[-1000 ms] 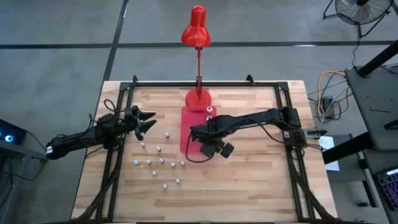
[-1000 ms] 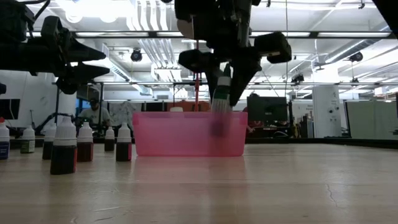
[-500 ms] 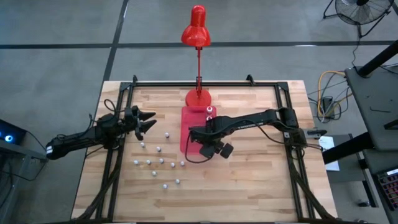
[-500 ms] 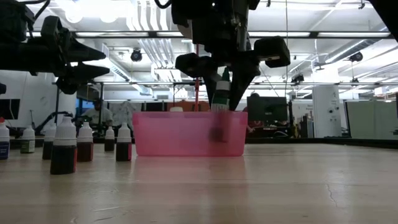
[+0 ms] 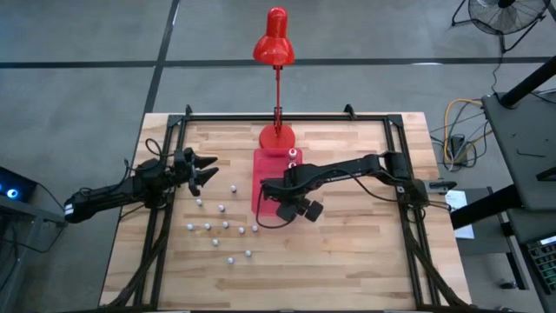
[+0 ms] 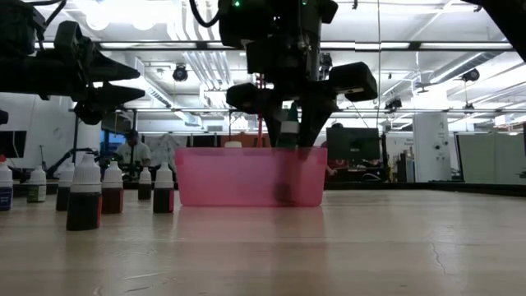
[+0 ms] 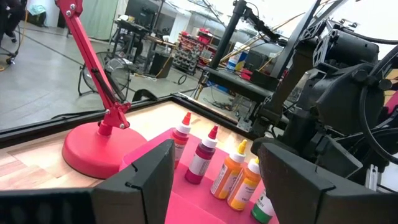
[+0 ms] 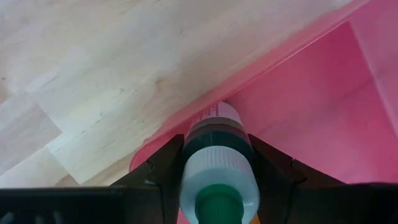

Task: Pick & Place food coloring
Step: Put the big green food coloring bottle into the pink bin

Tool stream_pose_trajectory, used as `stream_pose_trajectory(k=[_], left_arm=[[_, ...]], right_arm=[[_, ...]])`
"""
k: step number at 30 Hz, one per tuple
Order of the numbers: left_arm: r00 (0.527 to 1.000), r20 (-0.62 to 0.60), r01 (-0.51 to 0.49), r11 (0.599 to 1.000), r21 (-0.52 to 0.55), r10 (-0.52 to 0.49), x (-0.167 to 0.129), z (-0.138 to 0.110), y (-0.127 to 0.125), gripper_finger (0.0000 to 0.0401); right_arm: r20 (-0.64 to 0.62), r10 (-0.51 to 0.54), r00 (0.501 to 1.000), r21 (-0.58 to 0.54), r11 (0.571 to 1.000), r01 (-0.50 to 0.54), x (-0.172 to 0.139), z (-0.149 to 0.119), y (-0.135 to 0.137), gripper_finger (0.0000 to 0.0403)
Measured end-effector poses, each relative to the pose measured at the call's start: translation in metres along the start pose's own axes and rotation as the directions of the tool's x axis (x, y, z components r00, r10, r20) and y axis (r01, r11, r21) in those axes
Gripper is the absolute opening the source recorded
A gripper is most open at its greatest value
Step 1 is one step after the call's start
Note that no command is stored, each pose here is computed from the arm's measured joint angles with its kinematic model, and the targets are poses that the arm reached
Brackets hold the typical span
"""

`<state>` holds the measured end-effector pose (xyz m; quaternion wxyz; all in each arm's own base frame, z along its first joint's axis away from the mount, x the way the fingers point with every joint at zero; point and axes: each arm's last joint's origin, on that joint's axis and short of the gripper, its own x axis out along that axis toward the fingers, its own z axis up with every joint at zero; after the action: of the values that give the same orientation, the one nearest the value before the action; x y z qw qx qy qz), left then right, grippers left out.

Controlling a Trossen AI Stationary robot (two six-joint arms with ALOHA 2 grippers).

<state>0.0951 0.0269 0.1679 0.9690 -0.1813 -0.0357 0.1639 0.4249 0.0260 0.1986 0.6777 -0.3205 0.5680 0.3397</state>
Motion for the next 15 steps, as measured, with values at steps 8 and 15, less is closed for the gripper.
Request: stream_pose_trajectory(k=[8, 15], left_arm=[[1.0, 0.0, 0.0, 1.0, 0.0, 0.0, 0.0, 0.0, 0.0, 0.0204], [1.0, 0.0, 0.0, 1.0, 0.0, 0.0, 0.0, 0.0, 0.0, 0.0204]], right_arm=[[-0.006, -0.004, 1.0, 0.005, 1.0, 0.004, -0.0001, -0.0016, -0.0011, 0.0143], [-0.011, -0.007, 1.0, 0.038, 0.999, 0.008, 0.0, -0.0016, -0.0011, 0.0177]])
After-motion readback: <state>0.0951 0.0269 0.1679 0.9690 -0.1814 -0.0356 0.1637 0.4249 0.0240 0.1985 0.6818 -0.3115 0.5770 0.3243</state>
